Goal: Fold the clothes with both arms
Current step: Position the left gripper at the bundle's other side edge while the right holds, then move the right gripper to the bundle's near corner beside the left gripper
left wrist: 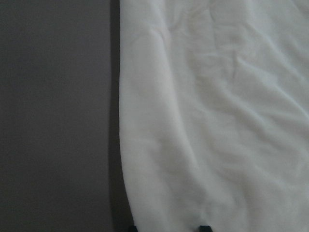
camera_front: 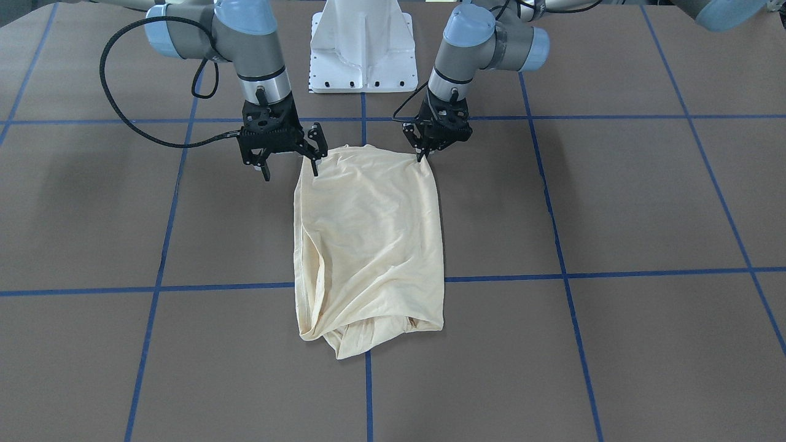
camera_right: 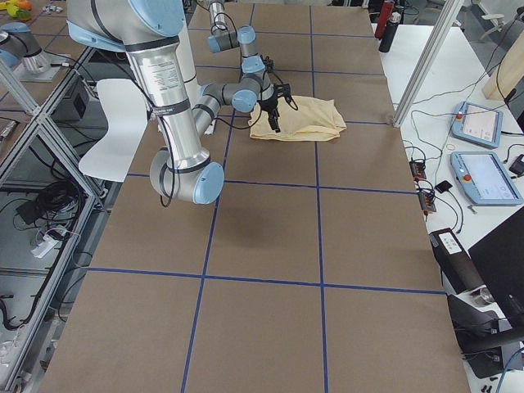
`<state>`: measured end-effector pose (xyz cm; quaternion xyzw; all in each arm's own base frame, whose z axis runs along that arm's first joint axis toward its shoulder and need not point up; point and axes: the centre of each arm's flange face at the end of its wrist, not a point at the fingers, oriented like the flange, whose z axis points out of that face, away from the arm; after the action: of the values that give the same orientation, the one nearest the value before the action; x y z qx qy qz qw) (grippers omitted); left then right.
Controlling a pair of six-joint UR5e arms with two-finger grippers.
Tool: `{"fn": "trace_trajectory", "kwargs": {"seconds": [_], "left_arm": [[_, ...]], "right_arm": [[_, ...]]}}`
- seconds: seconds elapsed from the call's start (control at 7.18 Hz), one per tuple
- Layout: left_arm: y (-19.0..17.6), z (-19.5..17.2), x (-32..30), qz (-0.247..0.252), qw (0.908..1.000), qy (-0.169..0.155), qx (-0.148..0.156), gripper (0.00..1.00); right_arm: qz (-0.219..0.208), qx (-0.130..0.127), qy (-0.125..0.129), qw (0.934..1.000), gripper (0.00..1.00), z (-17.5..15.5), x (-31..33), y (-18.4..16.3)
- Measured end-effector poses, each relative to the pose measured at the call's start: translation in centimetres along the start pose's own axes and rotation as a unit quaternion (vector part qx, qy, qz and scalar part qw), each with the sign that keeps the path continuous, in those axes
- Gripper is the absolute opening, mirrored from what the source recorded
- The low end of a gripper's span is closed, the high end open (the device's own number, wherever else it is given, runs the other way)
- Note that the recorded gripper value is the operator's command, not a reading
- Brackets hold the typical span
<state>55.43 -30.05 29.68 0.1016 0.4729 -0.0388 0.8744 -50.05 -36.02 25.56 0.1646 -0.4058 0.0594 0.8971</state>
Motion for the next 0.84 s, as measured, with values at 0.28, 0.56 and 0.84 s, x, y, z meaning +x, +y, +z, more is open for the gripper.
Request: {"fn": "trace_trajectory", "kwargs": {"seconds": [0.28, 0.56, 0.84], "left_arm": [[-0.1, -0.2, 0.0, 0.0, 1.0, 0.001, 0.001, 0.0], [0.0, -0.2, 0.1, -0.001, 1.0, 0.002, 0.0, 0.0], [0.0, -0.3, 0.2, -0.001, 1.0, 0.003, 0.0, 0.0]], "right_arm": [[0.063, 0.012, -0.015, 0.9978, 0.95, 0.4, -2.2, 3.9], [0.132, 0.025, -0.019, 0.9907, 0.9, 1.2, -4.0, 8.6], [0.167, 0.034, -0.014, 0.9853, 0.82, 2.1, -4.5, 10.7]]}}
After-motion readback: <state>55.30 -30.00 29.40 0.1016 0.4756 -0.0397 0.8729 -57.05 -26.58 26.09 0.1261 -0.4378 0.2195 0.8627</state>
